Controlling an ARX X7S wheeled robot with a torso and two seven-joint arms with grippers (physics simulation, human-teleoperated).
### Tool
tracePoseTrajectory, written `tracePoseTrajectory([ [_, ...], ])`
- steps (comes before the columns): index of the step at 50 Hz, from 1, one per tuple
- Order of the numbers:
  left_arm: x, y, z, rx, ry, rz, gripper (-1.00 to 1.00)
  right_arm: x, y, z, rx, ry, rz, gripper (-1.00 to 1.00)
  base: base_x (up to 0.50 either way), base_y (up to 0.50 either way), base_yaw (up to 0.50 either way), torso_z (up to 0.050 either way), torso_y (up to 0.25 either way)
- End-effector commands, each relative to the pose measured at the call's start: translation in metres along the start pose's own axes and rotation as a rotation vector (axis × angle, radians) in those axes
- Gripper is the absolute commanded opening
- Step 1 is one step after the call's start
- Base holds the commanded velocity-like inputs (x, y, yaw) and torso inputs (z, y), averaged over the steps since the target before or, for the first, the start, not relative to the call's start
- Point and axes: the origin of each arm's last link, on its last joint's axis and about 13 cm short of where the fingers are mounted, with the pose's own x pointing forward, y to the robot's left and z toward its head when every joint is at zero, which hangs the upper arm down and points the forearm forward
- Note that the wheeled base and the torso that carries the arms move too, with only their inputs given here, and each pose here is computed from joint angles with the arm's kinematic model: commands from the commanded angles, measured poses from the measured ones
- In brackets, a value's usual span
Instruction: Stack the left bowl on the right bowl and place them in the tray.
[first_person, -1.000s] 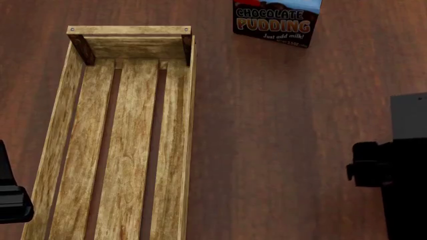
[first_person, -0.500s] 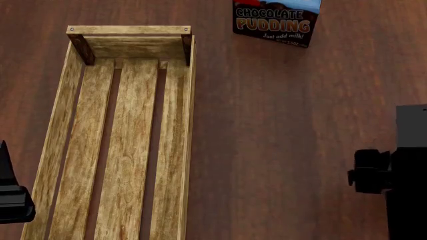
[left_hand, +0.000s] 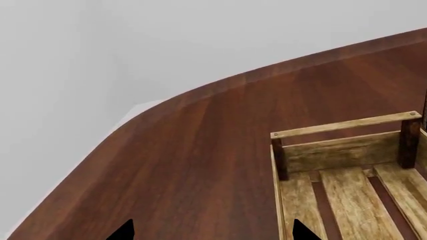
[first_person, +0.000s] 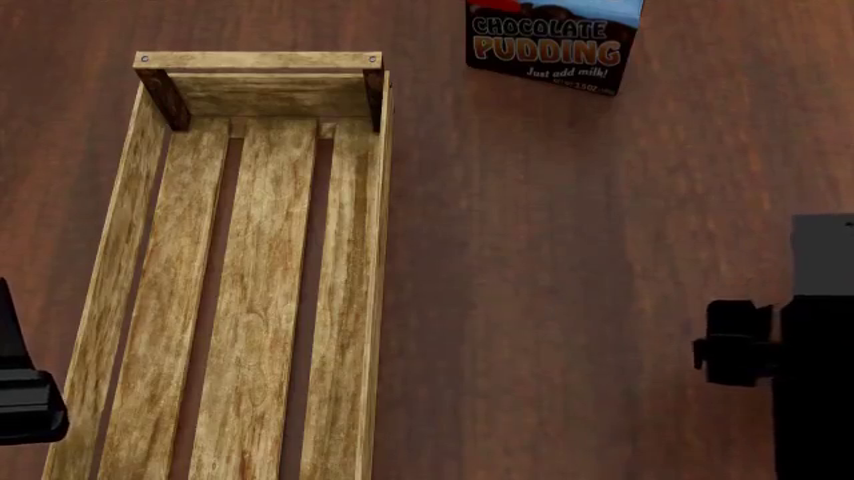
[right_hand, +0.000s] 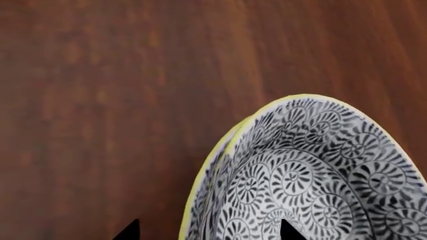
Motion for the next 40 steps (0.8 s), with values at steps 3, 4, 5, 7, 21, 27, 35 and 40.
tracePoseTrajectory([
  [3, 0.0, 0.0, -0.001, 0.004, 0.0, -0.002, 1.0, 0.006, 0.004, -0.007, 0.008, 0.012, 0.015, 1.0, 0.0, 0.0, 0.0, 0.0, 0.0],
  [4, 0.0, 0.0, -0.001, 0.003, 0.002, -0.002, 1.0, 0.006, 0.004, -0.007, 0.007, 0.013, 0.015, 1.0, 0.0, 0.0, 0.0, 0.0, 0.0],
  [5, 0.0, 0.0, -0.001, 0.004, 0.001, -0.002, 1.0, 0.006, 0.004, -0.007, 0.007, 0.013, 0.016, 1.0, 0.0, 0.0, 0.0, 0.0, 0.0],
  [7, 0.0, -0.001, -0.001, 0.005, 0.001, -0.003, 1.0, 0.005, 0.003, -0.008, 0.012, 0.014, 0.015, 1.0, 0.0, 0.0, 0.0, 0.0, 0.0],
  [21, 0.0, -0.002, -0.001, 0.01, 0.003, -0.008, 1.0, 0.008, 0.003, -0.017, 0.017, 0.031, 0.011, 1.0, 0.0, 0.0, 0.0, 0.0, 0.0],
  [27, 0.0, -0.002, -0.001, 0.01, 0.004, -0.006, 1.0, 0.011, 0.006, -0.021, -0.007, 0.059, 0.014, 1.0, 0.0, 0.0, 0.0, 0.0, 0.0],
  [35, 0.0, -0.002, -0.002, 0.013, 0.005, -0.006, 1.0, 0.017, 0.011, -0.029, -0.067, 0.138, 0.022, -1.0, 0.0, 0.0, 0.0, 0.0, 0.0],
  [40, 0.0, -0.003, -0.002, 0.013, 0.005, -0.007, 1.0, 0.019, 0.011, -0.031, -0.077, 0.152, 0.022, -1.0, 0.0, 0.0, 0.0, 0.0, -0.004],
])
